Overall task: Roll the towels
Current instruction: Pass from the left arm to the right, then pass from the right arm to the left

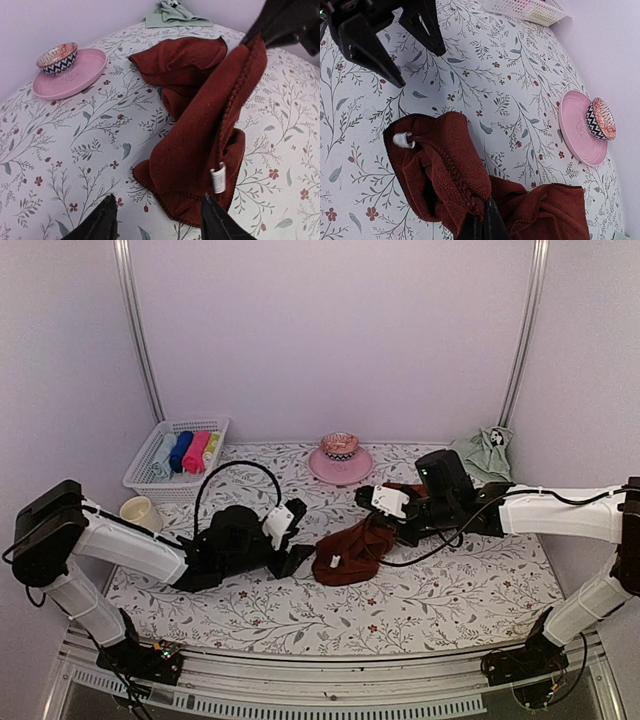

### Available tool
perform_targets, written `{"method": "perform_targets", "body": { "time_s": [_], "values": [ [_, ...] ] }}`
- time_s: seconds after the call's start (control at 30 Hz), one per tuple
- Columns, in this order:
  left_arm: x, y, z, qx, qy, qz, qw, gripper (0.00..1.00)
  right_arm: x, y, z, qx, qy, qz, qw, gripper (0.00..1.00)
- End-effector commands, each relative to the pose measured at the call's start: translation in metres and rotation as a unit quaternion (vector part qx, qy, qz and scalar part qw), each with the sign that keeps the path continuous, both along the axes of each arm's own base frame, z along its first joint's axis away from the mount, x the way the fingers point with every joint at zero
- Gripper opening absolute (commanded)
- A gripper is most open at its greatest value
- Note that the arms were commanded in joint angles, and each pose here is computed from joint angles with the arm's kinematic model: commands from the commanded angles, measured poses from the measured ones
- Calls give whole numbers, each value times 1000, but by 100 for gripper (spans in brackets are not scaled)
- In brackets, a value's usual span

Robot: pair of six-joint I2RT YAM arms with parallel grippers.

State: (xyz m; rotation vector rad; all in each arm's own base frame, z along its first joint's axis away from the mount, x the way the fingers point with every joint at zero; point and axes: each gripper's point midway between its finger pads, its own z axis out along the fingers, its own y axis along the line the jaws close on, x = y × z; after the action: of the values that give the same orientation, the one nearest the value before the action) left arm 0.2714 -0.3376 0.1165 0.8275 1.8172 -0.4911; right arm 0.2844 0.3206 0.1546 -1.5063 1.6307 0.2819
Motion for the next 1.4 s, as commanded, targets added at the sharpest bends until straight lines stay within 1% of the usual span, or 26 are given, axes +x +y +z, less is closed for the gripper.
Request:
{"method": "perform_targets", "body": {
  "time_s": [0.0, 0.1, 0.2, 0.23, 0.27, 0.33, 0.5, 0.57, 0.77, 1.0, 1.13, 1.3, 1.37],
  "values": [
    [-10, -12, -20, 36, -28, -63, 997, 63, 8, 1, 15, 24, 17, -16, 999, 2],
    [-15, -21, -33, 69, -41, -82, 993, 70, 14, -2, 17, 34, 33, -27, 998, 2],
    [-21, -36, -38, 95, -67, -98, 988, 85, 19, -4, 15, 35, 42, -37, 998, 2],
    [-23, -41, -38, 102, -73, -101, 987, 95, 21, -5, 14, 35, 45, -41, 997, 2],
    [-23, -45, -39, 108, -79, -100, 986, 97, 23, -5, 12, 34, 48, -46, 997, 2],
    [-24, -54, -41, 115, -88, -101, 984, 97, 27, -6, 8, 30, 51, -54, 997, 2],
    [-19, -61, -32, 101, -103, -70, 987, 97, 31, -6, 0, 24, 60, -65, 996, 2],
    [-20, -62, -29, 93, -106, -65, 988, 96, 33, -7, -1, 23, 60, -69, 996, 2],
    [-19, -66, -41, 103, -94, -64, 988, 81, 35, -8, 0, 23, 59, -76, 995, 2],
    [-18, -70, -46, 102, -84, -62, 989, 74, 41, -11, -1, 20, 57, -87, 994, 2],
    [-14, -73, -51, 109, -80, -57, 989, 66, 43, -12, -1, 21, 59, -94, 994, 2],
    [-12, -78, -55, 113, -74, -57, 989, 62, 46, -14, -2, 21, 59, -99, 993, 2],
    [-10, -77, -55, 115, -73, -52, 989, 57, 46, -14, -2, 20, 58, -100, 993, 2]
  ]
}}
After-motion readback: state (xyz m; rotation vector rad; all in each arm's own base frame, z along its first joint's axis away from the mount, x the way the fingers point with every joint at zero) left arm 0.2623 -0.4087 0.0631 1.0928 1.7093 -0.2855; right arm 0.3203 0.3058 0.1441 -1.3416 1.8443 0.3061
